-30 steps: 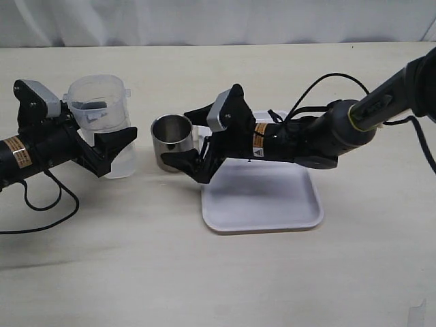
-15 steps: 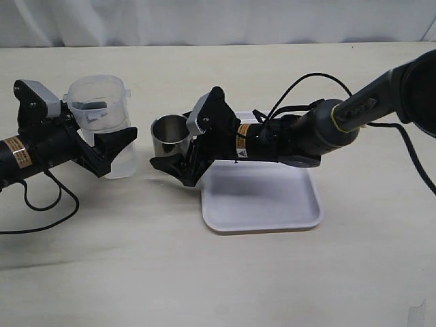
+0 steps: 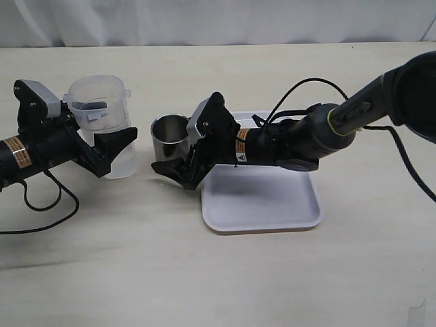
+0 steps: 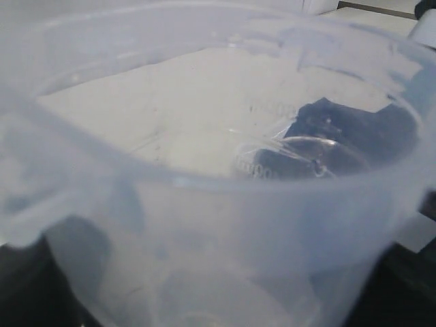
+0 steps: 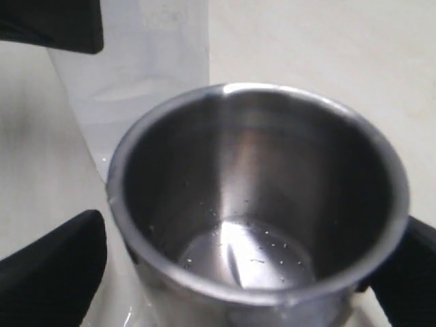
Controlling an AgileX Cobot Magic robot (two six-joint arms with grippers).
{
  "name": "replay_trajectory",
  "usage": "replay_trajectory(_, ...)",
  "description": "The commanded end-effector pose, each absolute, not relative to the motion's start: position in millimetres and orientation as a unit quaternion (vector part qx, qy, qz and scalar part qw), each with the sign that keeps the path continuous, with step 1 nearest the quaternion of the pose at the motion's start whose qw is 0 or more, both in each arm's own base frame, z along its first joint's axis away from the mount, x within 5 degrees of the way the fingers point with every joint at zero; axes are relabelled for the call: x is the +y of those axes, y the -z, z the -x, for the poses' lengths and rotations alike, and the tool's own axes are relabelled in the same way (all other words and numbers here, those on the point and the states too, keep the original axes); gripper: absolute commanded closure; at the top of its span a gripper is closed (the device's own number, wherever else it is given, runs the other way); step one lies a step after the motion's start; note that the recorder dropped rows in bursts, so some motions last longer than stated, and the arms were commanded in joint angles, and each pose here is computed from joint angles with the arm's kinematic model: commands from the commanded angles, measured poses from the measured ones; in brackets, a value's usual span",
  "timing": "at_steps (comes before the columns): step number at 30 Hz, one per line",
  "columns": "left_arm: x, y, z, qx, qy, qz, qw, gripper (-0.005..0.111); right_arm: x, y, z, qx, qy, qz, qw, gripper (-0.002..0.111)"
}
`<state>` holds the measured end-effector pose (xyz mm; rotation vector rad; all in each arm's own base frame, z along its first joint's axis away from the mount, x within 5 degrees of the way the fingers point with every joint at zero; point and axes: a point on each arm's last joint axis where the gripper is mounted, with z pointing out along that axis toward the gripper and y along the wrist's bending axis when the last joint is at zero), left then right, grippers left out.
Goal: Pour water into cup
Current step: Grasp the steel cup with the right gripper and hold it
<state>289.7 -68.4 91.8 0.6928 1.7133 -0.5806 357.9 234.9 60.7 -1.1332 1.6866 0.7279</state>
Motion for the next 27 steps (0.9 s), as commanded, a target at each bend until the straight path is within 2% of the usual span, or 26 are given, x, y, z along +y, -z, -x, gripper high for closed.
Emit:
replay_trajectory(1,-70.6,-92.6,-289.9,0.723,0.255,-0.301,0.567,0.107,235.8,-61.6,-357.7,0.687,-0.299,0.462,0.475,0.017)
replay_trajectory(4,-70.6,-92.6,-289.9,0.723,0.255,-0.301,0.567,0.107,235.8,-61.6,-357.7,0.687,-0.299,0.462,0.475,0.027)
replay_trajectory(17,-70.5,-92.6,-290.0,0.723,0.254,-0.300,0.568,0.107,236.3,-61.6,-356.0,0.681,-0.300,0.474,0.470,0.104)
replay_trajectory(27,-70.4,-92.6,-290.1,0.723,0.254,-0.300,0.568,0.107,241.8,-67.4,-342.6,0.641,-0.356,0.514,0.446,0.104)
